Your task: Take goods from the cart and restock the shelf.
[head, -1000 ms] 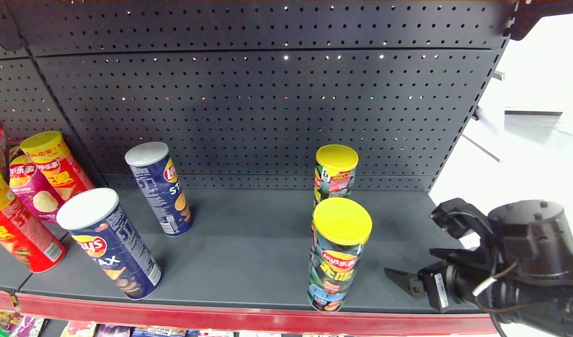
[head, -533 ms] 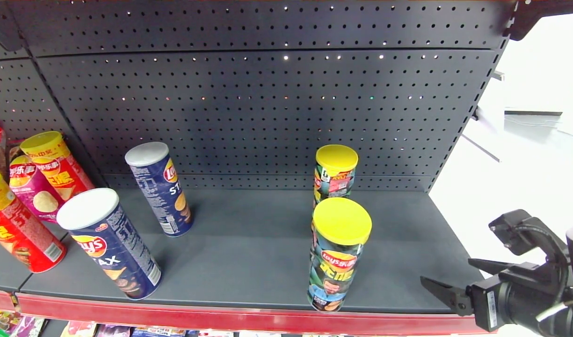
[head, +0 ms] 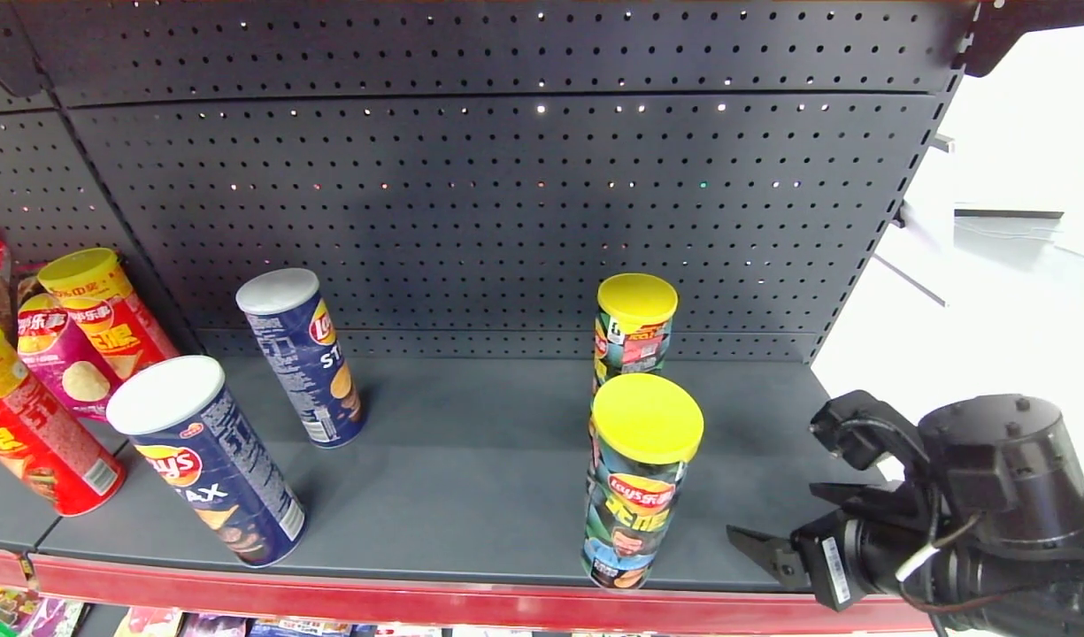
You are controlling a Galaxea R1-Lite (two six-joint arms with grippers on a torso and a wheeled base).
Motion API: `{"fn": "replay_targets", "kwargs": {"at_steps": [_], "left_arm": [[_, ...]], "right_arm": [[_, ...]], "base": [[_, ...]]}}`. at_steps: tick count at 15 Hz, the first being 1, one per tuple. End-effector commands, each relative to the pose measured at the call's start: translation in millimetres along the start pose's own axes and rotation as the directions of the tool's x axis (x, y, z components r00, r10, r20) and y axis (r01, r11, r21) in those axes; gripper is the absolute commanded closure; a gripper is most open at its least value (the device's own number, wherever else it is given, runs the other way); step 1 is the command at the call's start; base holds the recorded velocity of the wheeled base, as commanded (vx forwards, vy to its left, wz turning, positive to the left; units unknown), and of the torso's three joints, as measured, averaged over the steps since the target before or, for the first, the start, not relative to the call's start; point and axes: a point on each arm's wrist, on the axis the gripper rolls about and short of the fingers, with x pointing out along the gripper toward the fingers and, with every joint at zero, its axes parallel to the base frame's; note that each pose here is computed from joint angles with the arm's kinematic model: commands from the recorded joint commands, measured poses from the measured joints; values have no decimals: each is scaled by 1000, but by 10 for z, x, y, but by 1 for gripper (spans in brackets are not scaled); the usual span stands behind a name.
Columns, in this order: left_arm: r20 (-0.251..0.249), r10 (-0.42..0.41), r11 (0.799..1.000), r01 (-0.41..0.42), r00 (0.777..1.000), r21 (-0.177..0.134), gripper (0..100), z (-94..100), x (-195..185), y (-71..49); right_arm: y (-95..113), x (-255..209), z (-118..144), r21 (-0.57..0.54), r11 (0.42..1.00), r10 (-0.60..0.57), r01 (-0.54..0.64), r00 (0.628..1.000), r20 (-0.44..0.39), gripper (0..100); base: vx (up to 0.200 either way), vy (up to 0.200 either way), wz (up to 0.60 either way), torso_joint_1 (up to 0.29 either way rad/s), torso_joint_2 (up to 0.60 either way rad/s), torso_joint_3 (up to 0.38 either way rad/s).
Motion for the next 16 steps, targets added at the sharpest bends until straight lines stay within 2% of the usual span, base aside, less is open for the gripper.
{"fn": "replay_targets", "kwargs": {"at_steps": [1,7,16], "left_arm": [[0,0,1000,0,1000,-1,0,0,0,0],[0,0,1000,0,1000,-1,0,0,0,0],[0,0,1000,0,1000,1,0,0,0,0]], "right_arm": [[40,119,-33,-13,1000,0,-1,999,-35,0],[24,57,-79,-14,1000,1,-1,1000,-26,0],[30,115,-124,-27,1000,-4,2,998,-59,0]], "base": [[0,0,0,0,0,0],[0,0,0,0,0,0],[0,0,0,0,0,0]]}}
